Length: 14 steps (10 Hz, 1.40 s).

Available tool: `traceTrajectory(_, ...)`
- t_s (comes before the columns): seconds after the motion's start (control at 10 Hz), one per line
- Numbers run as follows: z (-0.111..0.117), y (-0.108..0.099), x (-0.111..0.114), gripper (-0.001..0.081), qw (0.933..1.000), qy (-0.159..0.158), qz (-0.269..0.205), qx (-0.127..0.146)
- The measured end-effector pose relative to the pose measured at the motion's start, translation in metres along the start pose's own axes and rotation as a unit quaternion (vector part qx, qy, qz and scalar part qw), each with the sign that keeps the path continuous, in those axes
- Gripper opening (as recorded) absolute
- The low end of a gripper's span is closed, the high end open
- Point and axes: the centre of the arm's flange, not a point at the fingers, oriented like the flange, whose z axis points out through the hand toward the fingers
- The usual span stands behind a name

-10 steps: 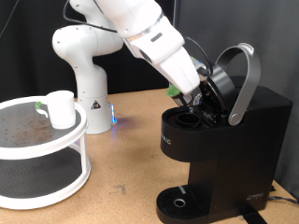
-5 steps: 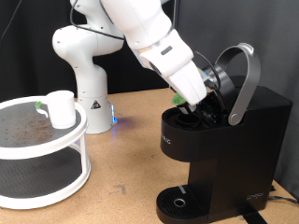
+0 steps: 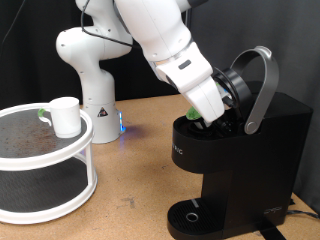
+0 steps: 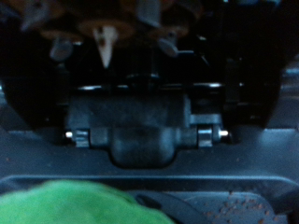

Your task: Make a cup of coffee with the keurig machine

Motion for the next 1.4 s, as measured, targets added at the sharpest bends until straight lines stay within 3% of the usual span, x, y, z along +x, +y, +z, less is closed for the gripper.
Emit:
traceTrajectory(0.5,0.008,0.002,0.002,0.0469,0.9995,-0.024,-0.003,-0.021)
traceTrajectory(0.8,0.01,-0.002,0.006,0.0469,0.9976,-0.055,0.003,-0.042)
traceTrajectory(1.2,0.013,0.0,0.008,0.0477,0.9977,-0.043,0.004,-0.052)
traceTrajectory(1.3,0.013,0.001,0.009,0.065,0.9982,-0.03,0.0,-0.051)
traceTrajectory(1.4,0.012,0.001,0.011,0.065,0.9987,-0.016,-0.003,-0.048)
